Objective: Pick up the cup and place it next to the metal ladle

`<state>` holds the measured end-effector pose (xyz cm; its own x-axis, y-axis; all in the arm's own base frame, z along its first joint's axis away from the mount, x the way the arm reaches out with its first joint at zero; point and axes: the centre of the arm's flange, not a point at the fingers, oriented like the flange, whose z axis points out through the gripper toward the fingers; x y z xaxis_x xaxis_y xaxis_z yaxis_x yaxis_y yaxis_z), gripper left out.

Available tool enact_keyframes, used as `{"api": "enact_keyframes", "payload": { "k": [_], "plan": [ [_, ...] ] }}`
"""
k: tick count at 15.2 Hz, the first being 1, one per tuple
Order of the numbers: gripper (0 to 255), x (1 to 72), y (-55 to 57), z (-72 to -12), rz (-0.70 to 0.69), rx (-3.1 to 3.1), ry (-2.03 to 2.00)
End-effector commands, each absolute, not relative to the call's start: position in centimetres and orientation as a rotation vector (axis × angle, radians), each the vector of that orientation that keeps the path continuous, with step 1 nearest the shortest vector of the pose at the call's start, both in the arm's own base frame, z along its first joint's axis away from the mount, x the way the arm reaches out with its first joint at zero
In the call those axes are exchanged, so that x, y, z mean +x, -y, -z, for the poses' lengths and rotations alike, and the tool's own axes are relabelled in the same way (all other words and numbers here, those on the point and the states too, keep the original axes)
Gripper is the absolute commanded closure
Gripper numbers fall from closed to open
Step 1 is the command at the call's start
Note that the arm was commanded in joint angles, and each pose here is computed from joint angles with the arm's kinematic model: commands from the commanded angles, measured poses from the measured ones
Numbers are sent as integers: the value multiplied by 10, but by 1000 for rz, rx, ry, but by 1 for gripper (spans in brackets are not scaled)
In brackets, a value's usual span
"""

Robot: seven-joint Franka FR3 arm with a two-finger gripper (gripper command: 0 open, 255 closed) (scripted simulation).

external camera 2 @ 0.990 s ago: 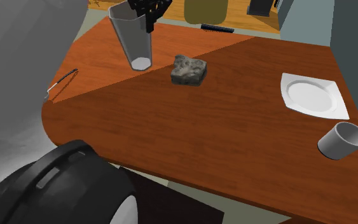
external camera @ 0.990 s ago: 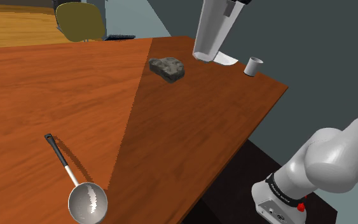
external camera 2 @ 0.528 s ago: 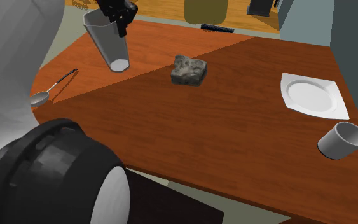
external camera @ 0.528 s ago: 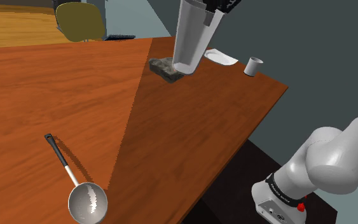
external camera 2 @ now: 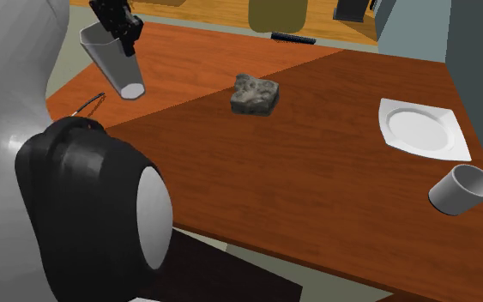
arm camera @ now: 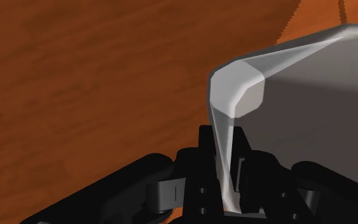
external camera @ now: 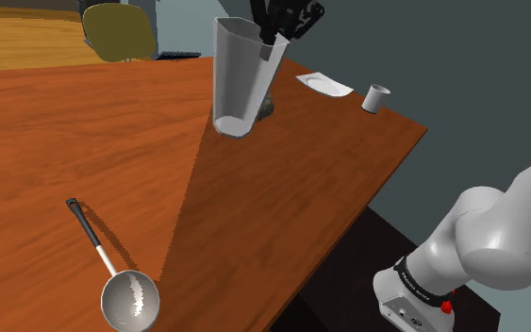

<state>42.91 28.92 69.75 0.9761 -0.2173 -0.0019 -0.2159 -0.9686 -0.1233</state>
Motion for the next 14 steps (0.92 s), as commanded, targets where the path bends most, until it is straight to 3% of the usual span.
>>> {"api": "enact_keyframes", "payload": {
  "k": [1,8,14],
  "plan": [
    [255,428,-314,-690,19,-2999,-332],
    [255,422,-400,-662,19,-2999,-332],
    [255,422,-400,-630,19,-2999,-332]
  ]
}}
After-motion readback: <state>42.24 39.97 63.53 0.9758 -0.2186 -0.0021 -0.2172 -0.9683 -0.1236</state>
